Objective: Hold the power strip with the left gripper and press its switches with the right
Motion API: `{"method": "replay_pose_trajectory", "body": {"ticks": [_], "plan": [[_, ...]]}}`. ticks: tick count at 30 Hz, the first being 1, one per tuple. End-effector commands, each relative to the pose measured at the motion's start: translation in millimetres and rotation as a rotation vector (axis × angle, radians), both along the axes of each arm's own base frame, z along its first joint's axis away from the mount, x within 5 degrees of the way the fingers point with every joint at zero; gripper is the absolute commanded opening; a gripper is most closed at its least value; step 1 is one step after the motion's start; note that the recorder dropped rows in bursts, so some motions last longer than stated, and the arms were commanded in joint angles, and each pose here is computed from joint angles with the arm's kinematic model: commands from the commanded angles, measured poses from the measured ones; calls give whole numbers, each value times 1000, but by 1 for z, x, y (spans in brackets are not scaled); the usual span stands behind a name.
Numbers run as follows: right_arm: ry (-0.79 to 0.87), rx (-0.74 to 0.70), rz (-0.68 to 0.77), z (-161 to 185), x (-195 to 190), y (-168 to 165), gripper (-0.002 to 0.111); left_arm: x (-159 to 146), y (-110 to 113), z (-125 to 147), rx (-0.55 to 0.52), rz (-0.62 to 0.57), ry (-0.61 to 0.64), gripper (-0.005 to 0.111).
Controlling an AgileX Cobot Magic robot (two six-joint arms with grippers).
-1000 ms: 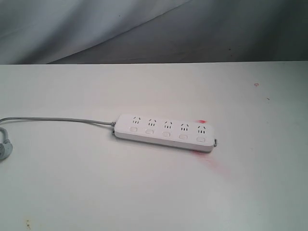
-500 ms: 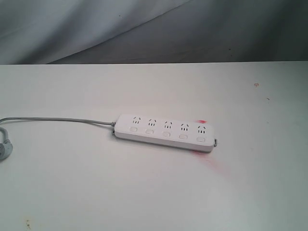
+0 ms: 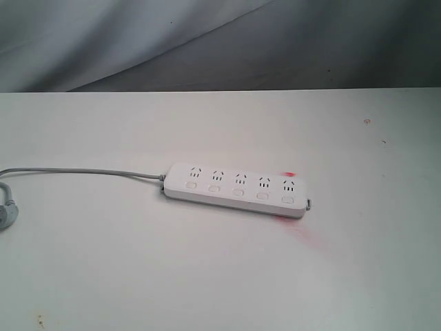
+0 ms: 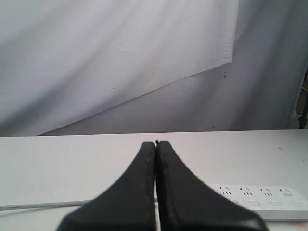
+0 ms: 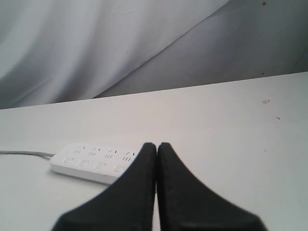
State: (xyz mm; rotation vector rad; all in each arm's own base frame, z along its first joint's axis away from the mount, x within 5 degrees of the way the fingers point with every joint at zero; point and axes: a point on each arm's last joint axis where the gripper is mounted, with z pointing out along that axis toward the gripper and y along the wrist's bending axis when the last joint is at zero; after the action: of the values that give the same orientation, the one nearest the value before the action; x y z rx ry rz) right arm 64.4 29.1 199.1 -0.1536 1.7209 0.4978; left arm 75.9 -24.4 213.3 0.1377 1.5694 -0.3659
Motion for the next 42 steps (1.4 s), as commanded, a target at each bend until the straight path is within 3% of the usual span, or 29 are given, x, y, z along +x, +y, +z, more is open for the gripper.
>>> {"method": "replay_pose_trajectory", "body": {"ticks": [1,14,20,22,23,27,29,33,42], "plan": [[1,-20,-4,-2,0,0,0,-1,0,0,0,-2,-11,0],[3,-15,-4,-2,0,0,0,-1,0,0,6,-2,-13,0],[3,-15,-4,-2,0,0,0,-15,6,11,-52,-2,-156,0],[3,-15,-4,-2,0,0,0,-19,5,9,40,-26,-191,0],[3,-15,-4,-2,0,0,0,-21,3,5,106,-47,-174,0],[3,-15,-4,-2,0,0,0,-22,5,-2,125,-15,-106,0],[3,-15,-4,-2,0,0,0,-21,10,-6,122,79,-54,0],[3,-15,-4,-2,0,0,0,-20,15,-12,139,146,13,0],[3,-15,-4,-2,0,0,0,-20,18,-12,122,207,30,0]]}}
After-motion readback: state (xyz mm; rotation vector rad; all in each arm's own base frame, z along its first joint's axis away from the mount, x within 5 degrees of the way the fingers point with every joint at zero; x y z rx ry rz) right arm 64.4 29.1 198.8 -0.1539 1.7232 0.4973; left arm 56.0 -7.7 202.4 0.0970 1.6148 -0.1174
